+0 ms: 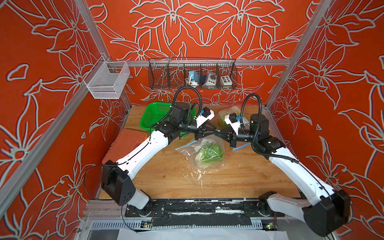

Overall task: Open the zip-top bag and take out the chinese cabbages
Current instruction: Unzip the zipper on the zipper food storage bag.

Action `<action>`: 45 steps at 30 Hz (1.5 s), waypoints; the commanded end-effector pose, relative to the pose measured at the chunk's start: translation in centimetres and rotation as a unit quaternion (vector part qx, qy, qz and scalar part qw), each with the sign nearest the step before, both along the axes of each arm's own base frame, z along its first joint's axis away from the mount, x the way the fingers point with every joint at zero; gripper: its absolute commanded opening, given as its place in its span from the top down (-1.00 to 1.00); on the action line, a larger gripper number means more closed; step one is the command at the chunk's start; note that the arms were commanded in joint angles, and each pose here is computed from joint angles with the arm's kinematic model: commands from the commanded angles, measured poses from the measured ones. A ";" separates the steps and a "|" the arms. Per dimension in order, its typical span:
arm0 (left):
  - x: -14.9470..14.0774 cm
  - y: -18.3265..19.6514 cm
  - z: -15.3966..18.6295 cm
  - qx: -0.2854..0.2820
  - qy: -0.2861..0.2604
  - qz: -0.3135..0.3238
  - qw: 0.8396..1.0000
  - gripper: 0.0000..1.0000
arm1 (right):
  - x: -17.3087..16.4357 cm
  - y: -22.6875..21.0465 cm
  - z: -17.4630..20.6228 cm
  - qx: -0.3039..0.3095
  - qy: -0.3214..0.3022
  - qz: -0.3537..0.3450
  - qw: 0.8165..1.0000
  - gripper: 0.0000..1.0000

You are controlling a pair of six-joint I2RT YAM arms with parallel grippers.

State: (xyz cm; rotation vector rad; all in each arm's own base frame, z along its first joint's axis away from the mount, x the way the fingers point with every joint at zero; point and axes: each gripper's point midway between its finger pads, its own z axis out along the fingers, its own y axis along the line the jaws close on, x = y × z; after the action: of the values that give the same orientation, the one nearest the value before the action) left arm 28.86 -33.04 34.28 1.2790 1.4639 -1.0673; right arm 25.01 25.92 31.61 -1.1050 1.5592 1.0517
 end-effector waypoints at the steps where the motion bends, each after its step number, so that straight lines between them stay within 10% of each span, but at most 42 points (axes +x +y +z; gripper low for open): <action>1: -0.3 -0.4 0.7 -0.007 -0.012 -0.016 1.000 0.59 | -0.5 0.1 1.6 0.005 -0.026 0.009 1.000 1.00; 13: 0.1 0.2 0.4 0.000 -0.016 0.008 1.000 0.92 | 0.6 -0.6 2.2 0.007 -0.036 -0.040 0.999 1.00; 45: 1.3 5.0 -2.4 0.027 -0.003 0.111 0.993 0.93 | 7.4 -5.0 4.4 0.039 -0.023 -0.180 0.983 1.00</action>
State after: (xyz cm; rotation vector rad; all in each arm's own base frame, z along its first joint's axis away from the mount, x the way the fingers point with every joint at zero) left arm 30.48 -28.96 31.76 1.1494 1.5749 -0.9120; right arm 30.37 22.21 33.11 -0.8119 1.6507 0.8934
